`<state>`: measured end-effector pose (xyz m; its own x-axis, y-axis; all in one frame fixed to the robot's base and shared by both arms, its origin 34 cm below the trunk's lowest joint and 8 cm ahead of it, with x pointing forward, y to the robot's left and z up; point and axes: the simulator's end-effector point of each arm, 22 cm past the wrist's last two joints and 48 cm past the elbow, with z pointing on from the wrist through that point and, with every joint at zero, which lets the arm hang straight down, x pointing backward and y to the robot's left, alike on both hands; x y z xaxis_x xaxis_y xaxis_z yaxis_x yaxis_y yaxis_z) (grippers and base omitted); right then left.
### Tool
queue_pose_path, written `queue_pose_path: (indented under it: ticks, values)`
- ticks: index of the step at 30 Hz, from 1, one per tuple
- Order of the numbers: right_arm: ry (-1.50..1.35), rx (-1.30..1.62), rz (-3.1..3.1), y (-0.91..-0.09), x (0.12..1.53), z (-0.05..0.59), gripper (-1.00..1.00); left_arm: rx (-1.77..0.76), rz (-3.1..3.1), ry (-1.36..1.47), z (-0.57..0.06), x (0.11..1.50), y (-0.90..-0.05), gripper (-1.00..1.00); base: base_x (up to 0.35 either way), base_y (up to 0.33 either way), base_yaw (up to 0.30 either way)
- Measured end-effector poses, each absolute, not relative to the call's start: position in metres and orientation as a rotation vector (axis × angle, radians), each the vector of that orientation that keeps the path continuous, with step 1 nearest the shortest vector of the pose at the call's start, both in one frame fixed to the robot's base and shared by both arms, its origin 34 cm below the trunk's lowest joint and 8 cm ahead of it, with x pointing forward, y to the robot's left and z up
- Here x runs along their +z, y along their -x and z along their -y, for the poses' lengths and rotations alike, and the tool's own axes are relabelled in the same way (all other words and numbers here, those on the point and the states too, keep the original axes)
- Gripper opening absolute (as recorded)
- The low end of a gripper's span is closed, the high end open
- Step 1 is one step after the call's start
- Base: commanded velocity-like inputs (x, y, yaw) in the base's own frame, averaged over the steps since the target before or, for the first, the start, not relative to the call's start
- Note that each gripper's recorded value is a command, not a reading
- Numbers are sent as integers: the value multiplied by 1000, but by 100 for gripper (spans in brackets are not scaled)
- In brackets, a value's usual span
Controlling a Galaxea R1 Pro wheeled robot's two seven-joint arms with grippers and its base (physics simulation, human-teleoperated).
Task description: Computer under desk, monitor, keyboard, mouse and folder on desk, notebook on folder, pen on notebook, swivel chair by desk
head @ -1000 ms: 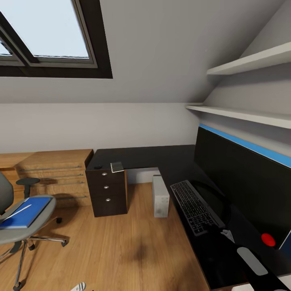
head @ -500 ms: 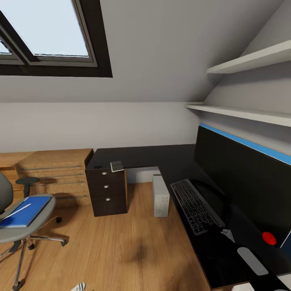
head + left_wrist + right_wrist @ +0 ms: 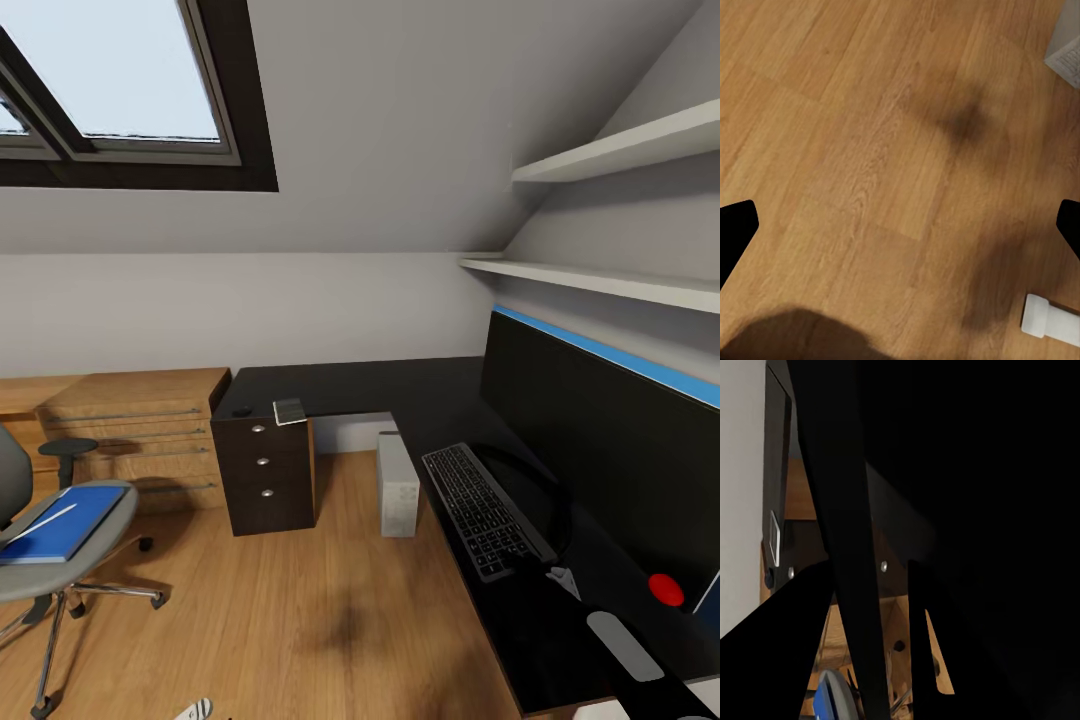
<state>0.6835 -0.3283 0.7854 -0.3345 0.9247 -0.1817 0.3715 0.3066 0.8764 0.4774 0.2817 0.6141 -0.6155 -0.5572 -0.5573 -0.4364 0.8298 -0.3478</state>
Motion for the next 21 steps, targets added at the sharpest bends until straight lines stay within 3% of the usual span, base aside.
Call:
queue_pose_path:
  ticks: [21]
  values:
    - [-1155, 982, -1860, -683, 785, 328, -100, -234, -2328, 722, -281, 614, -477, 100, 0, 0, 0]
